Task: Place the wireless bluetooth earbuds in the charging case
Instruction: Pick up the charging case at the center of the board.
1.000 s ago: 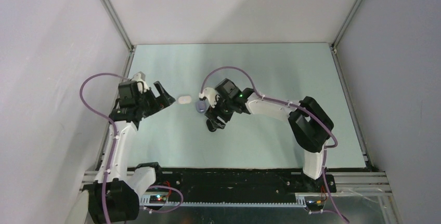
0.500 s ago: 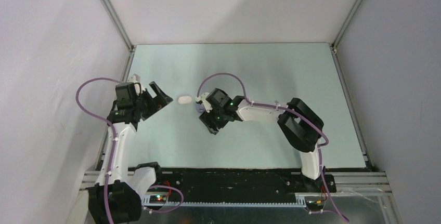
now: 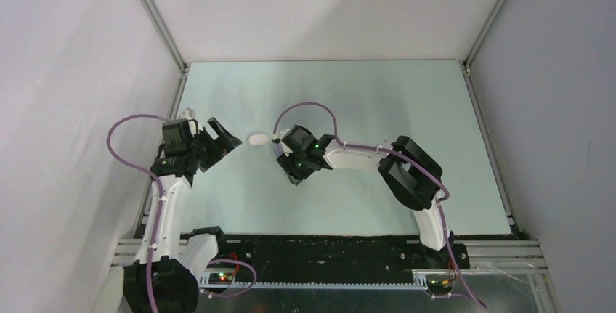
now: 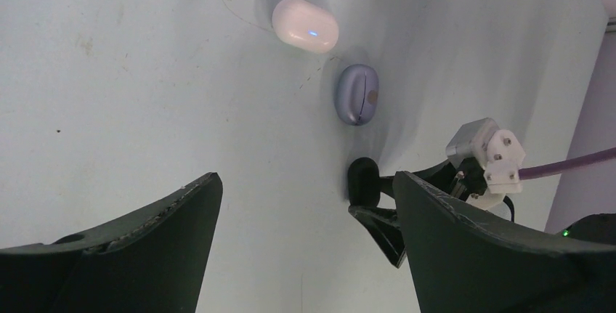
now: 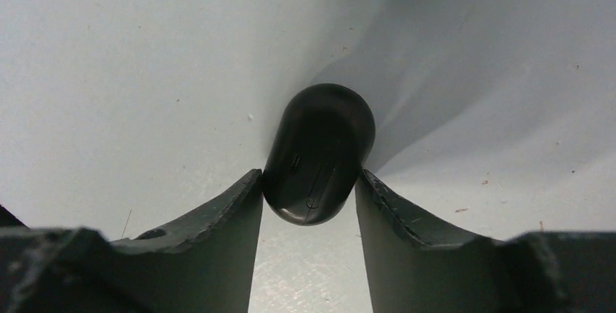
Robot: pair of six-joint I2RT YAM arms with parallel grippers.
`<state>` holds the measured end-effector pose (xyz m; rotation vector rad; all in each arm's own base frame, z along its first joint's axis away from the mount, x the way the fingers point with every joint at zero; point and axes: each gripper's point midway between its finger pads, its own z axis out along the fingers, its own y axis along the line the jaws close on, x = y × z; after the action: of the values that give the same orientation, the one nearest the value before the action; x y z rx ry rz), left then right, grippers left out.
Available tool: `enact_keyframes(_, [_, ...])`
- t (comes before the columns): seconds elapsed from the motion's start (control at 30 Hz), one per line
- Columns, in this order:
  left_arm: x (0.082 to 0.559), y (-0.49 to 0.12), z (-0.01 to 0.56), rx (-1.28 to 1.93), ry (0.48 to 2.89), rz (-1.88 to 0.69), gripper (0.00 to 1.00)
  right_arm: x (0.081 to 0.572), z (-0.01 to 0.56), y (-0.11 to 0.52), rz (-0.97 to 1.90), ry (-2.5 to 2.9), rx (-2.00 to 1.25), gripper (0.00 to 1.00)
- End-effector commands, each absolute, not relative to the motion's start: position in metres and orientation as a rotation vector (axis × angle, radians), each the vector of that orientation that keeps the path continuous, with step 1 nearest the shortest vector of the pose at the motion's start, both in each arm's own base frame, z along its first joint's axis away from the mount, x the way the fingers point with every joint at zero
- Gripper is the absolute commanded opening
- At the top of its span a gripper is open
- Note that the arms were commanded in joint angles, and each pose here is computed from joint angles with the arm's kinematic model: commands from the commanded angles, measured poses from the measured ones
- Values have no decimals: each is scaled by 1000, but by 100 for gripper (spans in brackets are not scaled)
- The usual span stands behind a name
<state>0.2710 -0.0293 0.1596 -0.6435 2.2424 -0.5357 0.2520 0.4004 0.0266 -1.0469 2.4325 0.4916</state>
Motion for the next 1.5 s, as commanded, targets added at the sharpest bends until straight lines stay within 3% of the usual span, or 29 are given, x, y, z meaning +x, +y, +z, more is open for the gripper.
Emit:
enact_keyframes(0.0, [272, -32, 162, -665, 2215, -576, 93, 266, 34, 401, 484, 2414, -999, 50])
enact_keyframes(0.1, [274, -32, 161, -664, 2213, -583, 91, 266, 36, 396, 511, 2396, -1044, 40])
enact_keyframes(0.23, [284, -34, 163, -623, 2195, -596, 90, 267, 49, 387, 610, 2358, -1089, 34])
enact_keyframes(0.43, [297, -48, 174, -509, 2188, -650, 88, 254, 55, 358, 708, 2230, -1334, 34])
enact_keyframes(0.6, [307, -61, 183, -365, 2183, -664, 87, 228, 54, 310, 786, 1882, -1850, 41])
enact_keyframes(0.77, [318, -82, 193, -238, 2181, -690, 86, 237, 47, 251, 642, 1586, -2227, 40])
enact_keyframes(0.97, [331, -90, 196, -196, 2174, -703, 86, 243, 31, 206, 541, 1495, -2458, 38])
enact_keyframes(1.1, [335, -99, 196, -162, 2184, -729, 86, 250, 27, 204, 501, 1505, -2456, 44])
enact_keyframes(1.3, [339, -106, 197, -127, 2192, -745, 85, 248, 40, 209, 530, 1622, -2331, 65])
enact_keyframes(1.47, [339, -108, 197, -115, 2193, -743, 85, 249, 57, 215, 547, 1759, -2147, 70])
